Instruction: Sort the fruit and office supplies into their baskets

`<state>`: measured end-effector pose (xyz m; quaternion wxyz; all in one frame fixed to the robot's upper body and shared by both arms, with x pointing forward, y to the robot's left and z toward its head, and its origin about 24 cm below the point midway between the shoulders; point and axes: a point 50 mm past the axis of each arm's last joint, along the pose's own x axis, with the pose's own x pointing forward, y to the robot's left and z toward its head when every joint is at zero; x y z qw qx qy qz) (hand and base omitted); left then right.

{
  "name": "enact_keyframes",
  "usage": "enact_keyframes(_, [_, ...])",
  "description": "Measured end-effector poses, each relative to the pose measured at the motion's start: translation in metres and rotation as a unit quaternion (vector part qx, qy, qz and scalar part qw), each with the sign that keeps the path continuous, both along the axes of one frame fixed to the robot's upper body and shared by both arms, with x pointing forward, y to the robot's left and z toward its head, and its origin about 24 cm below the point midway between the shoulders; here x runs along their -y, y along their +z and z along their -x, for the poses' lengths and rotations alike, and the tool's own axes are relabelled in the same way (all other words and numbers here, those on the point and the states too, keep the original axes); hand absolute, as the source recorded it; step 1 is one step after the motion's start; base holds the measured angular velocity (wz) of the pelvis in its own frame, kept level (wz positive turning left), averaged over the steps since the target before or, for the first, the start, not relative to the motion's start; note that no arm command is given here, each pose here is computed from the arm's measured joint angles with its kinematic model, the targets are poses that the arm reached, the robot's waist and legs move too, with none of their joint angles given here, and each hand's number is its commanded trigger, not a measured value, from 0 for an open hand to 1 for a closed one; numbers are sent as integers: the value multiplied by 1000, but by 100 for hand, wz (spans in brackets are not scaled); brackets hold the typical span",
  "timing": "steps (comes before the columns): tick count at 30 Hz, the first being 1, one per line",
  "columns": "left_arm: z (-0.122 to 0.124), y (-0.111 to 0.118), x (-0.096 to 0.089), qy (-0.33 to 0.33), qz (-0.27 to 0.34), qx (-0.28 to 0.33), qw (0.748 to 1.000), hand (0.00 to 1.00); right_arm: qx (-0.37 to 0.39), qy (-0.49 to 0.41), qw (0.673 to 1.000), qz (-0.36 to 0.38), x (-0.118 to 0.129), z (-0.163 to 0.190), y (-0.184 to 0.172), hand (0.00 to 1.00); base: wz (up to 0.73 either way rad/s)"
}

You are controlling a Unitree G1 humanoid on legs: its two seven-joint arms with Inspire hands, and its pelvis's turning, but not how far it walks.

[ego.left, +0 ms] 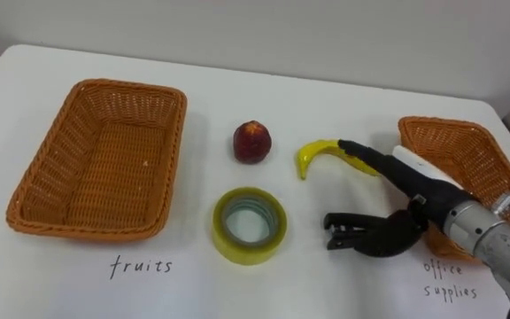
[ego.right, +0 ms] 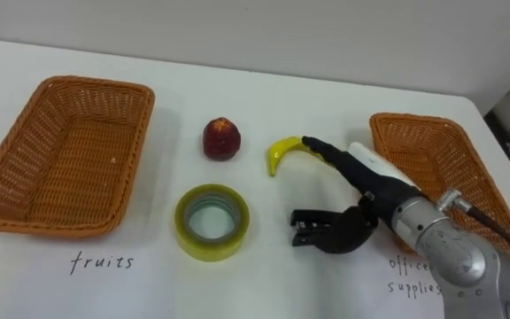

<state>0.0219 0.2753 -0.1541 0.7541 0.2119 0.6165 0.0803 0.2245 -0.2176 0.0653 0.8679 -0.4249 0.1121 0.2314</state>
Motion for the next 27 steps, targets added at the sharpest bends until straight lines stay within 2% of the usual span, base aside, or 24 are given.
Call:
enact_keyframes(11, [-8,1,1,-15,1,8,1000,0,-32,5,997,71,-2,1,-8,0,0])
enact_keyframes(20, [-16,1,4,-31,-1,20,999,0,-68,-2,995,72,2,3,-22,0,0])
enact_keyframes(27, [-15,2,4,-31,-5,24,999,0,-79,7,992,102,-3,4,-30,0,0])
